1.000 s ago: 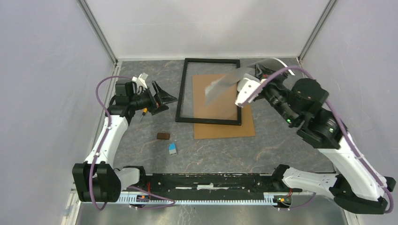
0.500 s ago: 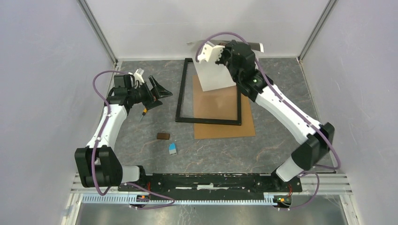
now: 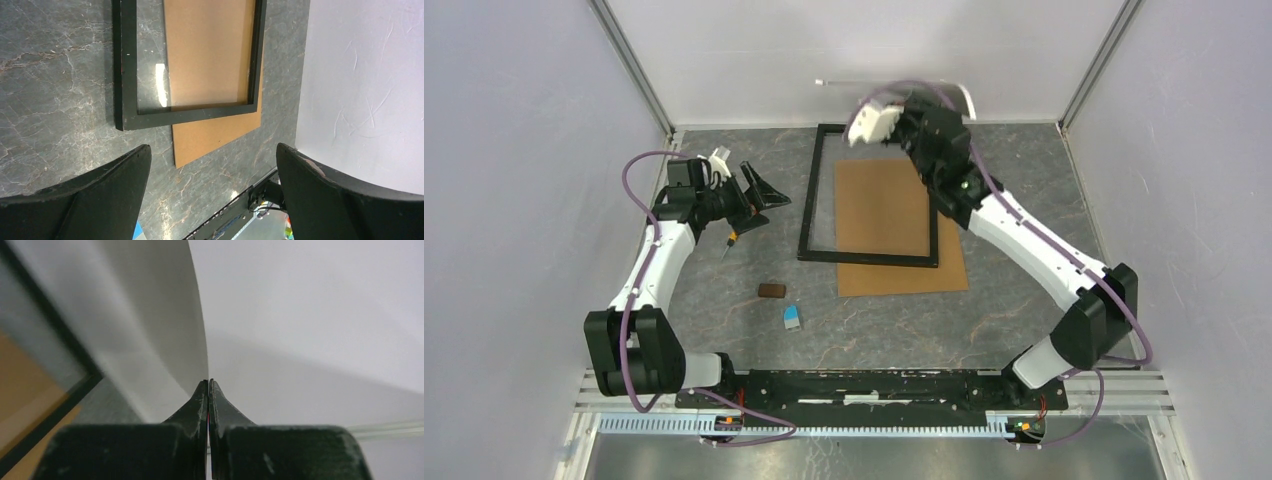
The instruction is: Take the photo out of the frame
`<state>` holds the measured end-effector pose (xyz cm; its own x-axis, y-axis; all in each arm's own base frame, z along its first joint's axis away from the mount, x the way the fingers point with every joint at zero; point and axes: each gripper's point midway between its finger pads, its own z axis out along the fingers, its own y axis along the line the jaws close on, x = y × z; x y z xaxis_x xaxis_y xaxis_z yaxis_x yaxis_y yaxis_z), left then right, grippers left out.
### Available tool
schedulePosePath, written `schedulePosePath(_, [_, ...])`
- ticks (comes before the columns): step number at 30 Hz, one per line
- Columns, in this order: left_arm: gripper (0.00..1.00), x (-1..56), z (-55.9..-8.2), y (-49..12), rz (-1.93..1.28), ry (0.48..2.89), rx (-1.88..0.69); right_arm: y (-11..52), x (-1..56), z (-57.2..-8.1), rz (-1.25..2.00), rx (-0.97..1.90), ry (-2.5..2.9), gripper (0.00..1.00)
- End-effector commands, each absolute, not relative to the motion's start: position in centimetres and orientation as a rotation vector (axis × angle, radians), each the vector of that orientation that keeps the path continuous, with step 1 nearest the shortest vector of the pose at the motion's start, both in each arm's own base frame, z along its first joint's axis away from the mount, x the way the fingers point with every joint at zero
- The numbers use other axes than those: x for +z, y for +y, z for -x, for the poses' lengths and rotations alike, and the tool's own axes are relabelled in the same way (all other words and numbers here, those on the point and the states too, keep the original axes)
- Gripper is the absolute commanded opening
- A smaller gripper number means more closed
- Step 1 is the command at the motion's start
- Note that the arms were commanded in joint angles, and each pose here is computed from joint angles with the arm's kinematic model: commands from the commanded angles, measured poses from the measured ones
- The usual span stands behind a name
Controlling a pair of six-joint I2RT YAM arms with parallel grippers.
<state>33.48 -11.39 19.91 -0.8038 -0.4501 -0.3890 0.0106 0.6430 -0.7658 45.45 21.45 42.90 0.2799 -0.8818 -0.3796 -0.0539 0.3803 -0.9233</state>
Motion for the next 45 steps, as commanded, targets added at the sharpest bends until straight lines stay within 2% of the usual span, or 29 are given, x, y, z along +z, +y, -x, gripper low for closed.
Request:
schedulePosePath(1, [1.00,19.9,-34.6,-10.7,0.277,2.267,-1.026,24.3,33.3,-42.8,1.229,-0.571,1.185,0.00])
schedulePosePath(6, [1.00,19.2,-34.7,-10.3,0.288,2.285,-1.013,26.4,23.0,-40.4,1.394,-0.432,1.283,0.00])
schedulePosePath(10, [1.00,18.7,-34.6,-9.9,0.290,2.300,-0.985,26.9,17.5,-39.3,1.472,-0.377,1.321,0.00])
schedulePosePath(14, [1.00,18.3,-34.6,-9.7,0.281,2.305,-0.963,27.4,13.8,-38.8,1.519,-0.341,1.379,0.00])
schedulePosePath(22, [1.00,17.0,-35.5,-9.2,0.250,2.339,-0.919,28.0,10.0,-37.5,1.631,-0.294,1.431,0.00])
schedulePosePath(23, [1.00,16.9,-35.7,-9.2,0.244,2.343,-0.918,28.0,9.7,-37.5,1.647,-0.290,1.445,0.05])
schedulePosePath(24, [1.00,16.6,-35.8,-9.1,0.241,2.350,-0.913,28.0,9.3,-37.3,1.663,-0.282,1.465,0.15])
schedulePosePath(26, [1.00,16.1,-36.1,-9.1,0.232,2.362,-0.905,28.1,8.9,-36.9,1.677,-0.248,1.492,0.28])
schedulePosePath(29, [1.00,15.4,-36.6,-8.9,0.215,2.378,-0.884,28.6,9.5,-36.3,1.666,-0.181,1.509,0.59])
schedulePosePath(34, [1.00,14.7,-38.7,-8.8,0.134,2.389,-0.819,29.6,12.2,-34.9,1.652,0.067,1.568,0.89])
schedulePosePath(40, [0.97,14.1,-41.9,-11.2,-0.017,2.404,-0.785,25.8,16.7,-36.6,1.392,0.412,1.749,0.98])
schedulePosePath(45, [0.98,12.4,-44.5,-12.8,-0.092,2.433,-0.680,17.7,15.0,-39.7,1.003,0.532,2.054,0.98])
